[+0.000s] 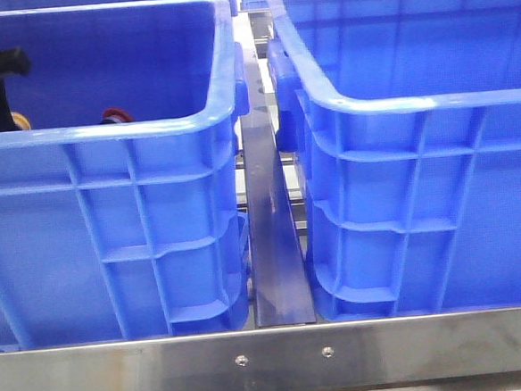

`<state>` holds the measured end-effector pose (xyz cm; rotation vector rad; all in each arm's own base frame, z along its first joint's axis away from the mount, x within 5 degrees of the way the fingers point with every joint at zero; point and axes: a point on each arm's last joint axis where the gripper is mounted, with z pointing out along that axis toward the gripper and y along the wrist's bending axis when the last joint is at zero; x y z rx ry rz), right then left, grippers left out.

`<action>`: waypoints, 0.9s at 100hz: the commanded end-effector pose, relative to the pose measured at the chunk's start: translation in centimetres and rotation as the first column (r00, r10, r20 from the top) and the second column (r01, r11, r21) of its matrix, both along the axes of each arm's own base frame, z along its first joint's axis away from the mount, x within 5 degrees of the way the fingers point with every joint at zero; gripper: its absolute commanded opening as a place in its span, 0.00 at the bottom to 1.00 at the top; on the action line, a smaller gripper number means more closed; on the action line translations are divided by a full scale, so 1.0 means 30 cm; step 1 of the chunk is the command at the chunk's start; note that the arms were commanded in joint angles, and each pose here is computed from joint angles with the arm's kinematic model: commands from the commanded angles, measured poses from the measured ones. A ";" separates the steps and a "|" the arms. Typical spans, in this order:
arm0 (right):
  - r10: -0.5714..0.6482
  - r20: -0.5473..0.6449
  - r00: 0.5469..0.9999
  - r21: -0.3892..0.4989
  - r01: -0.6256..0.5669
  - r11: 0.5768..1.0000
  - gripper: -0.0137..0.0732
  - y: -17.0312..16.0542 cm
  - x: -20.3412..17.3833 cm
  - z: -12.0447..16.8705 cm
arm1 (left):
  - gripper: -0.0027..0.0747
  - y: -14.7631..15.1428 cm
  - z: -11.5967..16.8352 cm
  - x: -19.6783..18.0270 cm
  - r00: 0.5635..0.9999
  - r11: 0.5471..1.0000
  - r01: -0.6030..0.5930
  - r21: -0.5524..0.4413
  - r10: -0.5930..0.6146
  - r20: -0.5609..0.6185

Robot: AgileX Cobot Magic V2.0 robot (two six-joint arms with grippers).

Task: Pick red and yellow buttons and place in box
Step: 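Lift the yellow button out of the bin with the left gripper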

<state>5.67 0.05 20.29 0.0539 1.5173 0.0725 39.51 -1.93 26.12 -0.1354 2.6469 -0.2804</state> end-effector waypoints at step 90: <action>0.004 0.132 0.991 -0.016 -0.002 1.000 0.08 0.001 -0.014 0.053 | 0.21 -0.477 0.387 -0.507 0.751 0.820 0.573 -0.022 -0.513 0.416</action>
